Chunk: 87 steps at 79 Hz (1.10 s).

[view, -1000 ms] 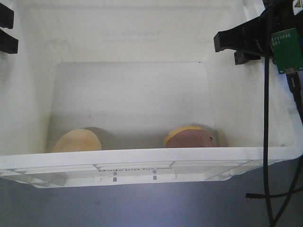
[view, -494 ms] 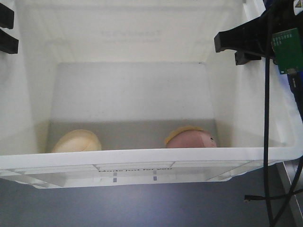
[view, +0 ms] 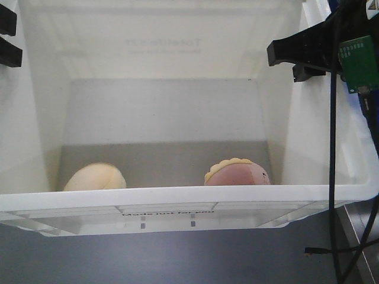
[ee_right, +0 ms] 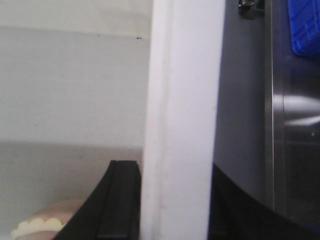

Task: Place moving items into box and shelve
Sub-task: 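Hold the tote rims with both grippers while the base approaches the shelf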

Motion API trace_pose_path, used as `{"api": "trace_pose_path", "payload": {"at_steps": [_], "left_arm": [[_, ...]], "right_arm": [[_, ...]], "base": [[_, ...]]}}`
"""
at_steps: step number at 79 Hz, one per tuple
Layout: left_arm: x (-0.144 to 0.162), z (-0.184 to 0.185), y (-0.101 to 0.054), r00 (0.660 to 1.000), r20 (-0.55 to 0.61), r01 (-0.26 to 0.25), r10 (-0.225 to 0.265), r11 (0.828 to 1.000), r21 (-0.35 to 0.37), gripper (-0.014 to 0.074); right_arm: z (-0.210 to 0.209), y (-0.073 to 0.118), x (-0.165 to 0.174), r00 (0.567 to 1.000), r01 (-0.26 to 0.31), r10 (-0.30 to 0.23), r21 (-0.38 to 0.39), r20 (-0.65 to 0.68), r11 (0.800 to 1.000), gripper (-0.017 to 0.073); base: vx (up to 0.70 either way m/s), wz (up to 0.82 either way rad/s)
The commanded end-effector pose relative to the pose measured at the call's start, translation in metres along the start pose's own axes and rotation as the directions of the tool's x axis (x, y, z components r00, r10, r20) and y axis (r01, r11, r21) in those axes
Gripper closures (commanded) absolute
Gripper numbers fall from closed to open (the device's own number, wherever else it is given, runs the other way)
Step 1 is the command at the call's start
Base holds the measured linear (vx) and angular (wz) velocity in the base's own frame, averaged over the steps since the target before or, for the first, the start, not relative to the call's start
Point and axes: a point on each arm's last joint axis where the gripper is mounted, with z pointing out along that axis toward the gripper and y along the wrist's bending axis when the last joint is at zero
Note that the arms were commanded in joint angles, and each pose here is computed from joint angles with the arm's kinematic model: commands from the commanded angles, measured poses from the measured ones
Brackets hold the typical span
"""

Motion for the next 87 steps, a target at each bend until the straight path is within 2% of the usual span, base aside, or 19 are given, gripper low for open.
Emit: {"api": "trace_pose_path", "payload": {"at_steps": [1,87], "left_arm": [[-0.0049,-0.0247,-0.0067,0.991,0.134,-0.013,0.005,0.998,0.059,0.0600],[-0.0047,-0.0251,-0.0067,0.991,0.135,-0.013,0.005,0.998,0.059,0.0600]], "right_arm": [[-0.0244,-0.0101,-0.0109,0.987,0.010,-0.013,0.019,0.161,1.000,0.0566],[-0.0244,-0.0101,-0.0110,0.987,0.010,-0.013,0.020,0.162,1.000,0.0566]], "base": [[0.46,-0.04],[0.49,-0.01]]}}
